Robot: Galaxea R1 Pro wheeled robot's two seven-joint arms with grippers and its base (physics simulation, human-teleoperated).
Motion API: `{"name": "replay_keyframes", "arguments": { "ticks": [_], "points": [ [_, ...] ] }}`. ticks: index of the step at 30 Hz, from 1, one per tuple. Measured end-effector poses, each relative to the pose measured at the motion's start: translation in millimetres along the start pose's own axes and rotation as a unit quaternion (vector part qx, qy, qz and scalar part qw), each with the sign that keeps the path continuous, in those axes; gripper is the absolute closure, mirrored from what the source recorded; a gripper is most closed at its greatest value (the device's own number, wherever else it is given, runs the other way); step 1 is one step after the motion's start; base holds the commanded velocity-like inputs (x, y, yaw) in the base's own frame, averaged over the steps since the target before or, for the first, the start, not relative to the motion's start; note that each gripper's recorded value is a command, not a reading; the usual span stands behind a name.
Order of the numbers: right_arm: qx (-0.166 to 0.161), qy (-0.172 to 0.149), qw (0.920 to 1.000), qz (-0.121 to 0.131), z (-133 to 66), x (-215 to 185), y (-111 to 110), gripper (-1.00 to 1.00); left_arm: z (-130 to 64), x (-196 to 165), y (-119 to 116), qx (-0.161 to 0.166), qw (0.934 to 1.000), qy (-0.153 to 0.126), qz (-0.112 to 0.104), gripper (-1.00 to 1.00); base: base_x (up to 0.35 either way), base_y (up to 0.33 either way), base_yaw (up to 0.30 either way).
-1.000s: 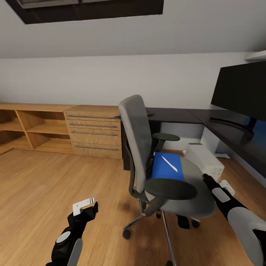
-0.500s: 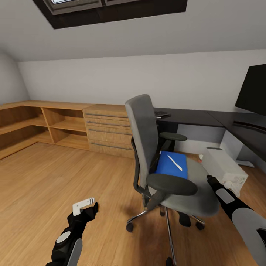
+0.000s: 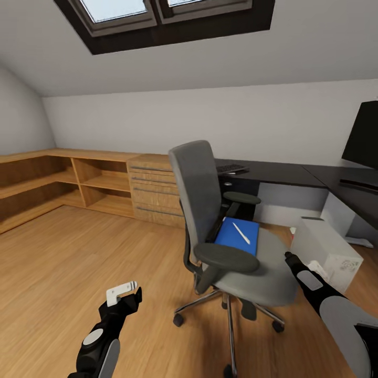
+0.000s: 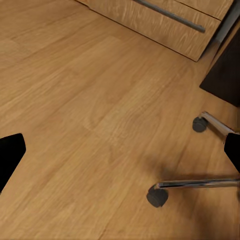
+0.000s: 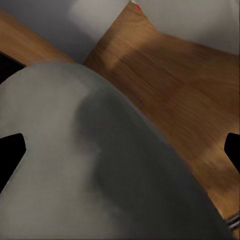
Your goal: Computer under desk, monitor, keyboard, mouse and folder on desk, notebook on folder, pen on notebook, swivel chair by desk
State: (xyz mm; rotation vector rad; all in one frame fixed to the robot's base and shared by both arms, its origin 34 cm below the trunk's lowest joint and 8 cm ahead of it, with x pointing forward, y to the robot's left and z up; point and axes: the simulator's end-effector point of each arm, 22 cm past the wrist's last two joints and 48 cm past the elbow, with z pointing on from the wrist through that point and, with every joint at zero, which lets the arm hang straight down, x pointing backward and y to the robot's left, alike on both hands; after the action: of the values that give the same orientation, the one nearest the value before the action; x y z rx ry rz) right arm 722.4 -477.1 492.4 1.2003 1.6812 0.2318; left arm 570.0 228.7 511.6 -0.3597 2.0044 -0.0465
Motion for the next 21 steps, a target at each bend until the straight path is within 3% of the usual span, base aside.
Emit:
{"name": "replay_keyframes", "arguments": {
  "ticks": [8,15,21],
  "points": [
    [-0.006,-0.004,1.0000,0.003,-7.1,-12.4,14.2,-1.00,-5.8,-15.9,-4.6,0.003,1.0000,-0.008,-0.001,-1.00,0.000,0.000,0.000],
    [-0.005,-0.003,1.0000,0.004,-7.0,-12.3,13.3,-1.00,-5.7,-15.7,-5.0,0.004,1.0000,-0.007,0.000,-1.00,0.000,0.000,0.000],
    [-0.006,-0.003,1.0000,0.005,-7.4,-12.2,14.0,-1.00,-5.7,-15.2,-5.7,0.006,1.0000,-0.006,0.000,-1.00,0.218,-0.073,0.000]
  ]
}}
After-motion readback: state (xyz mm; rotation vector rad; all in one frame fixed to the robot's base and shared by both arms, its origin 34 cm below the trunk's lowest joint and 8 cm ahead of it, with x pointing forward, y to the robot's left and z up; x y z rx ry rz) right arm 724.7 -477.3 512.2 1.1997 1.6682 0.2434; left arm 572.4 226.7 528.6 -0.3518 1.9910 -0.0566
